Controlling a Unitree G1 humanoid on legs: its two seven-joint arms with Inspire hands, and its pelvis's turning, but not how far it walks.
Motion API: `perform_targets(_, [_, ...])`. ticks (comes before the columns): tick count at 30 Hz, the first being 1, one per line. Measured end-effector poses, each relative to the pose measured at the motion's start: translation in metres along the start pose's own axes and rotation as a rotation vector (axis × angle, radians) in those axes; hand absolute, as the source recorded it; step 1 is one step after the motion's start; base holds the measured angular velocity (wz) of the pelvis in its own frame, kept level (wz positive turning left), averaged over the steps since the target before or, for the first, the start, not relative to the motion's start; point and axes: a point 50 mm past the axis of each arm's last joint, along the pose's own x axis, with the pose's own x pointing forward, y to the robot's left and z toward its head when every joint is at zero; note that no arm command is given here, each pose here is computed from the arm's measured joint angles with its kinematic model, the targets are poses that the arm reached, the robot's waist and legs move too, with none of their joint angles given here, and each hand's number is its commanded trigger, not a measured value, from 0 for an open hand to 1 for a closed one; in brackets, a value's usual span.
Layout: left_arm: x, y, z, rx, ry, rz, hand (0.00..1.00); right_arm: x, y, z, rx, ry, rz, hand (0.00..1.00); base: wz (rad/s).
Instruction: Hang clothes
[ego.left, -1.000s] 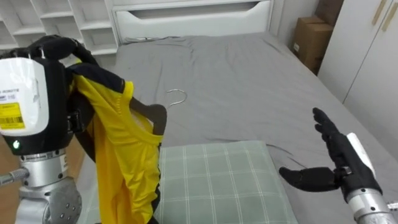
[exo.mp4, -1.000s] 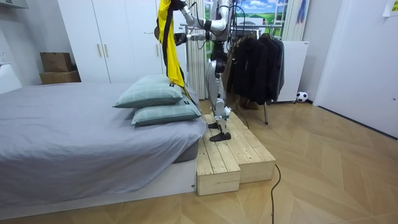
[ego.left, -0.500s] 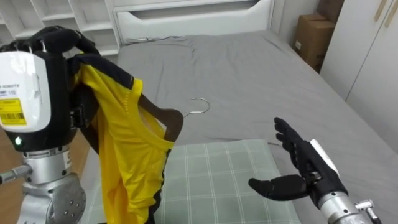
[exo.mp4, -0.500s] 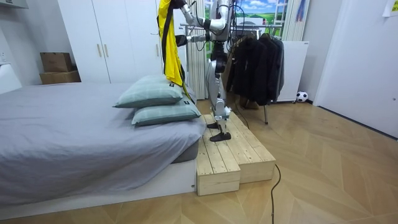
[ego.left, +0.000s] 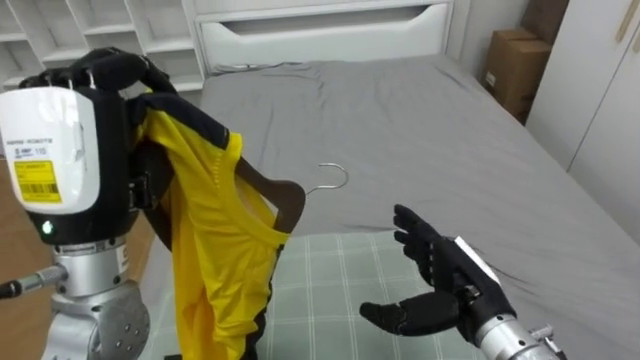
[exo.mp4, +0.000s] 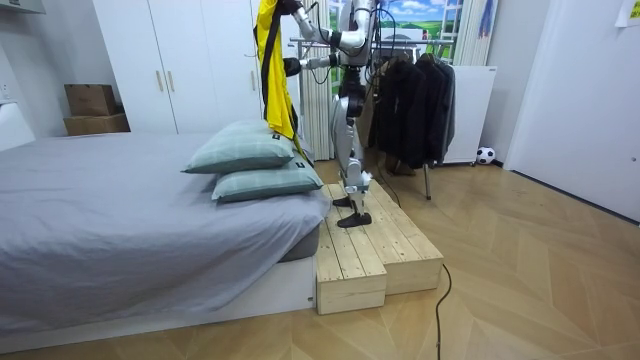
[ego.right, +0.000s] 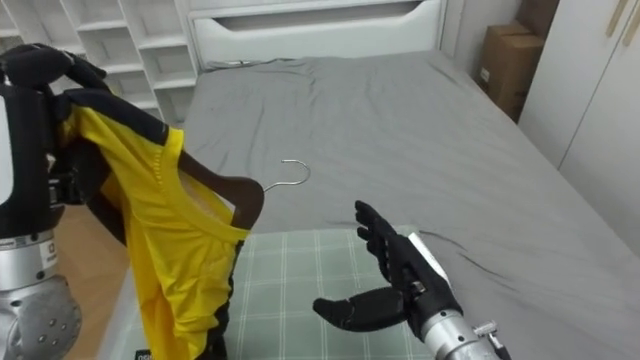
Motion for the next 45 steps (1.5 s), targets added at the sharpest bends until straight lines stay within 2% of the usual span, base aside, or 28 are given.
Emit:
perform_targets(8, [0.004, -0.004, 0.005, -0.007, 0.007, 0.011, 1.00, 0.011, 0.026, -0.002, 0.024, 0.005, 0.131, 0.00, 0.02])
perform_targets(22, [0.007, -0.012, 0.012, -0.006, 0.007, -0.011, 1.00, 0.016, 0.042, -0.015, 0.099, 0.059, 0.205, 0.00, 0.03])
perform_targets(30, [-0.002, -0.026, 0.016, -0.036, 0.026, -0.108, 1.00, 0.016, 0.052, -0.016, 0.101, 0.064, 0.273, 0.00, 0.00])
perform_targets(45, [-0.006, -0.034, 0.028, -0.075, 0.026, -0.137, 1.00, 0.022, 0.061, -0.011, 0.155, 0.051, 0.313, 0.00, 0.00])
